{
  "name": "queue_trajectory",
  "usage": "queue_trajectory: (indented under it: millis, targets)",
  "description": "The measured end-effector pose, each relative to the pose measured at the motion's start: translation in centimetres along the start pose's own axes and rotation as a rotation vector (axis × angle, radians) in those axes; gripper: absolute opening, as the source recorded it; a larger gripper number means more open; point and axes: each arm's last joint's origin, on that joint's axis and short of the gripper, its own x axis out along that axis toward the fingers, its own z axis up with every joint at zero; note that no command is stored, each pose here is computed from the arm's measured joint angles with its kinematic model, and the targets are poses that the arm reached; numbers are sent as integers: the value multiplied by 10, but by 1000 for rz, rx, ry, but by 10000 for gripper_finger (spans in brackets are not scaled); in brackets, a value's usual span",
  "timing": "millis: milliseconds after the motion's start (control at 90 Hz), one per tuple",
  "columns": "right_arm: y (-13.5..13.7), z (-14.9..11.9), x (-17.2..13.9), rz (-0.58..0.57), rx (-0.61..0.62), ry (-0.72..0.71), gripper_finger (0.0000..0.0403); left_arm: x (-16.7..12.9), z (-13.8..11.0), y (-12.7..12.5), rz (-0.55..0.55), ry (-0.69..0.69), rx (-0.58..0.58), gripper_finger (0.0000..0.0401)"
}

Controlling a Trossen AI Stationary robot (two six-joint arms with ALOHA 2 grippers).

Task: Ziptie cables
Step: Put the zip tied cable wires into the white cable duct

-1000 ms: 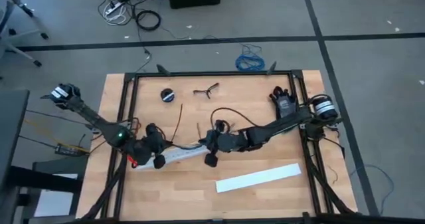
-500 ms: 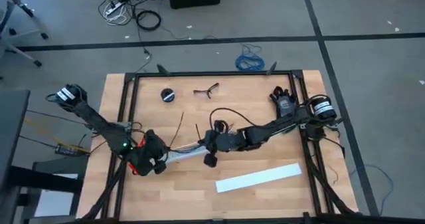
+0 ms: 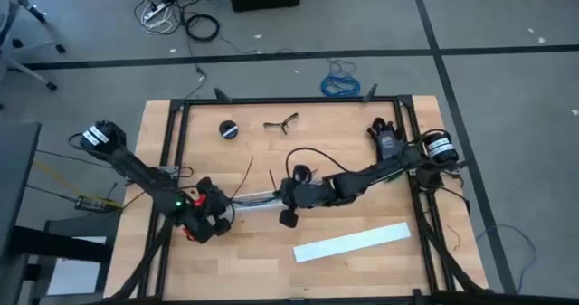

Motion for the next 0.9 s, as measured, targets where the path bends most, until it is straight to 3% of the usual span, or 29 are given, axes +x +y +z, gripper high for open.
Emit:
queue_trajectory:
  millis: [278, 533, 900]
  targets:
    - [-21, -7, 5, -158, -31, 84, 0, 39, 19, -4, 56, -71, 73, 3]
    - [-57, -19, 2, -393, -19, 263, 0, 68, 53, 15, 150, -165, 113, 3]
    - [-58, -9, 9, -291, -28, 215, 0, 64, 66, 26, 194, -158, 147, 3]
